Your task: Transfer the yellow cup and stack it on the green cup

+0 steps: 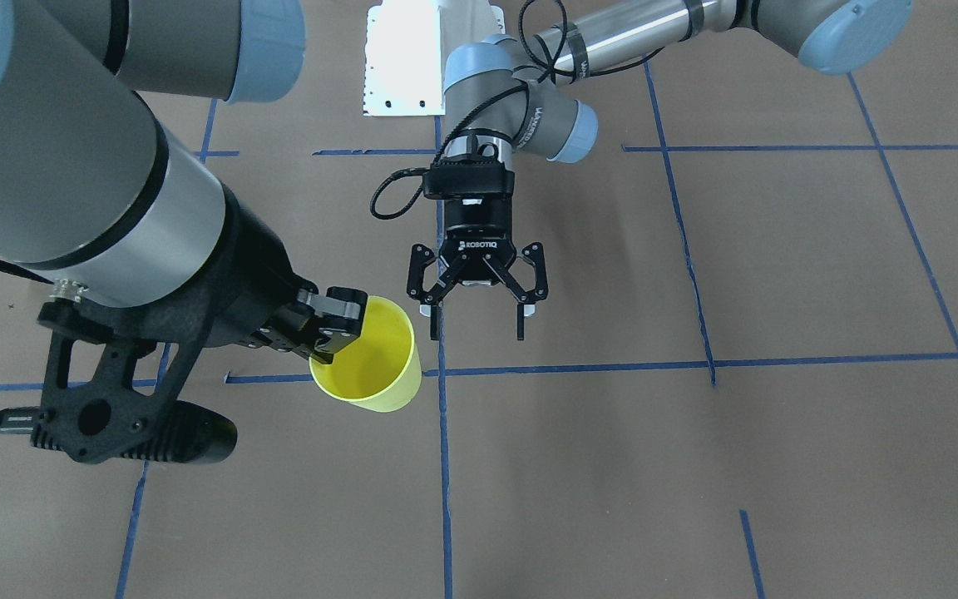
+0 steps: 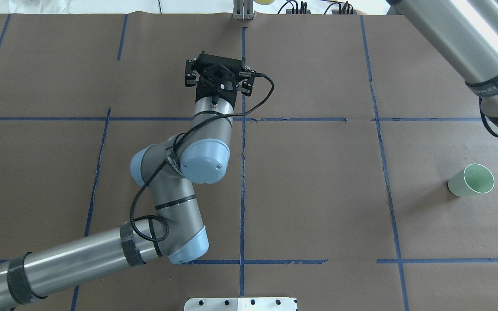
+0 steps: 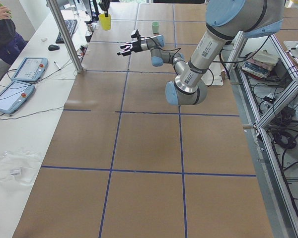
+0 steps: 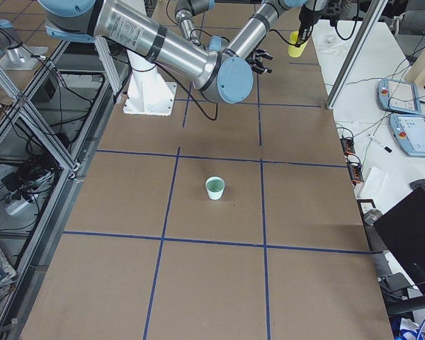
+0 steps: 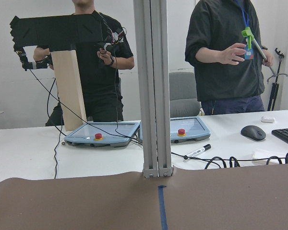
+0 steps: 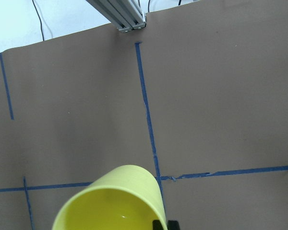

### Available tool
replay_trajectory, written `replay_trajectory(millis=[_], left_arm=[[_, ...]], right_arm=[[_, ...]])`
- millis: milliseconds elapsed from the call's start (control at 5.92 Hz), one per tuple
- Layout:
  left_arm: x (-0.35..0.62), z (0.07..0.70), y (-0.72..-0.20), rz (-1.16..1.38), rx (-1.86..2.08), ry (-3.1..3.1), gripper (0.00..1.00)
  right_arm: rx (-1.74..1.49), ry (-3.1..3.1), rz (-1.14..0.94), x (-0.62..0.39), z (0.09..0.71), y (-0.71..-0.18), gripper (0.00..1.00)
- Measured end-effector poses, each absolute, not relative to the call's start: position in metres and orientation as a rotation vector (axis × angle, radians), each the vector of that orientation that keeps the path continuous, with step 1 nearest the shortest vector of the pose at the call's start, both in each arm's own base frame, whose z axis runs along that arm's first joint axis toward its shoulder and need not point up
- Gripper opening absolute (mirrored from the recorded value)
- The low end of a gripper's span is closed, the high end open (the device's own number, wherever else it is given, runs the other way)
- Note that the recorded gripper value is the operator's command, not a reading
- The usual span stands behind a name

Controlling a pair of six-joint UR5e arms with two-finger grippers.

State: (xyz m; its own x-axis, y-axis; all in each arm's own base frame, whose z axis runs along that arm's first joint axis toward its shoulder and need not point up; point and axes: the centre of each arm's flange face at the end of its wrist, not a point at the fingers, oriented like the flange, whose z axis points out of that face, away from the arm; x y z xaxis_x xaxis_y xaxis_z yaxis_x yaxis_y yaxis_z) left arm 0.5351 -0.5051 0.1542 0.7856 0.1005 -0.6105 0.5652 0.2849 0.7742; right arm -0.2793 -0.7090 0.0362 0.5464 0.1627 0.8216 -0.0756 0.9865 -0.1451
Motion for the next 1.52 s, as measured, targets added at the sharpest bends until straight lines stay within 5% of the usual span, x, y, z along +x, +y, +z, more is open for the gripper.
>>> replay_trajectory(millis=[676, 1521], left_arm=[[0.421, 0.196, -0.590, -0.243, 1.102, 0.747, 1.00], [0.316, 0.277, -0.612, -0.100, 0.508, 0.957, 1.00]], right_arm=[[0.013, -0.942, -0.005, -0.198, 0.217, -0.636, 0.00], [0.013, -0.768, -0.259, -0.114, 0.435, -0.478, 0.01]])
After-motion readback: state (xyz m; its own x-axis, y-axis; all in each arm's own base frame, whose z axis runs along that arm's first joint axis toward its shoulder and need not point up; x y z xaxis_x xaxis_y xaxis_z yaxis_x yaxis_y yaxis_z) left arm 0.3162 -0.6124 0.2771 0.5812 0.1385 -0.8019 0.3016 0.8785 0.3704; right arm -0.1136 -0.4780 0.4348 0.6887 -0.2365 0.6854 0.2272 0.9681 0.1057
